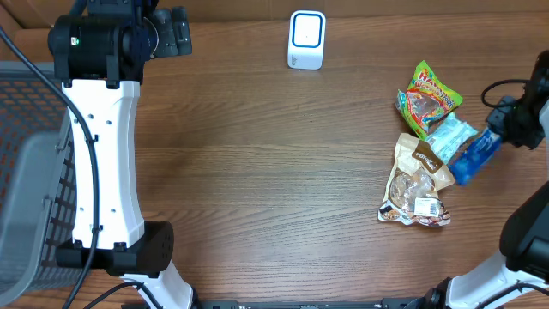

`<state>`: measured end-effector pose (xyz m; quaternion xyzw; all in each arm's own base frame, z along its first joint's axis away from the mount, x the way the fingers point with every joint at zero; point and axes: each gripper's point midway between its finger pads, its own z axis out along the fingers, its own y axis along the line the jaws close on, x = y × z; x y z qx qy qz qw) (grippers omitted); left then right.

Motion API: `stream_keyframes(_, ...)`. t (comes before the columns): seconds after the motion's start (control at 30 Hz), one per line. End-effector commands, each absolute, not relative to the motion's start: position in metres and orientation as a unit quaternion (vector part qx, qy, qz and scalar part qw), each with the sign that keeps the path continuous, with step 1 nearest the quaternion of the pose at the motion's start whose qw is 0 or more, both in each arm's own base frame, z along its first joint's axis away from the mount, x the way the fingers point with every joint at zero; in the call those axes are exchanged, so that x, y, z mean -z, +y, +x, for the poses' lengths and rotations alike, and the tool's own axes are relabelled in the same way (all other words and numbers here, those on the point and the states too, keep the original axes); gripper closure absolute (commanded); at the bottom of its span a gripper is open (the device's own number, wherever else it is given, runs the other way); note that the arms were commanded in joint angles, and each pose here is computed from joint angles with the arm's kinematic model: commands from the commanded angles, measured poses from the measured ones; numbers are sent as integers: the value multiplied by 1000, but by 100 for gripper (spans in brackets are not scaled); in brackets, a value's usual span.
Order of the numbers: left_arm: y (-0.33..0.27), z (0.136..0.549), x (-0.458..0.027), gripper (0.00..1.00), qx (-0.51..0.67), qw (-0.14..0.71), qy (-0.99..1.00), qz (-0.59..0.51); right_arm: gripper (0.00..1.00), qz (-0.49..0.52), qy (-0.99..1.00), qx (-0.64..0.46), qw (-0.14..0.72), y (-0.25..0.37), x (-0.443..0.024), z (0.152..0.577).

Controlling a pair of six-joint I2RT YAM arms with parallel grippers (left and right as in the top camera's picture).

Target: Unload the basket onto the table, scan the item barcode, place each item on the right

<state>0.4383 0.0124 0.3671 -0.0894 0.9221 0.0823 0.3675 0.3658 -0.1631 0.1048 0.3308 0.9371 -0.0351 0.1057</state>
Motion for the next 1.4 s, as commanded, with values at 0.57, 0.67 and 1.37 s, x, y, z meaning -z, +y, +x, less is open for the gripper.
stream_keyframes(0.57, 13, 440, -367, 0, -85, 369, 921, -93, 0, 46, 919, -150, 362, 15, -421, 351)
stream_keyframes(0.67, 13, 440, -367, 1, -85, 369, 921, -93, 0, 45, 898, -196, 392, 49, -454, 318)
stream_keyframes(1.37, 13, 440, -367, 0, -85, 369, 921, -93, 0, 49, 830, -45, 554, 16, -525, 298)
